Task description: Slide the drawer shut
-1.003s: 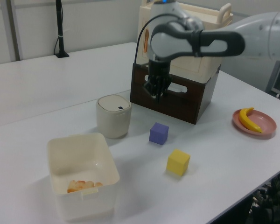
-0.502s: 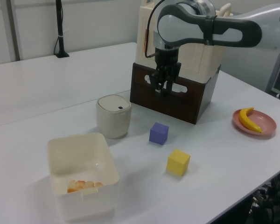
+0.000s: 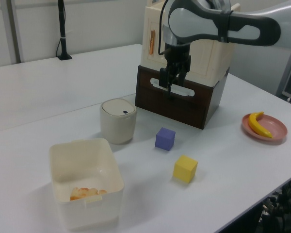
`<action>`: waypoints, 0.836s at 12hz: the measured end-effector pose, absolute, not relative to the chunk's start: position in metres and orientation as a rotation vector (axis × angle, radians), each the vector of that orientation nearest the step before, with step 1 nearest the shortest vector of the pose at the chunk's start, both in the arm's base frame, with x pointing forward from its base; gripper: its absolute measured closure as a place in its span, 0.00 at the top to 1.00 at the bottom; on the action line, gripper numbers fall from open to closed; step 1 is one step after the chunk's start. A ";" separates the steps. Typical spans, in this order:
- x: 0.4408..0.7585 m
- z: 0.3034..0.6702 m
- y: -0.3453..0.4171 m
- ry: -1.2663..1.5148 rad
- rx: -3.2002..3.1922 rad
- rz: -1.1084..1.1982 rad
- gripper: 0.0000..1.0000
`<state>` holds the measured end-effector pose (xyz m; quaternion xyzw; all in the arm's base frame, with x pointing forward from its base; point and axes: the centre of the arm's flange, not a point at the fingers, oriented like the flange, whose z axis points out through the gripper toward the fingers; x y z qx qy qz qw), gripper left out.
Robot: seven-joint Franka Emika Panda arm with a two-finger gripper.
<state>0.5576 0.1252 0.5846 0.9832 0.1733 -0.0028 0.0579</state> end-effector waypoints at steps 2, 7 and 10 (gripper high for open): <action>0.554 0.593 0.124 0.526 2.976 0.011 1.00; 0.544 0.607 0.120 0.492 2.973 0.020 1.00; 0.545 0.606 0.116 0.456 2.979 0.019 1.00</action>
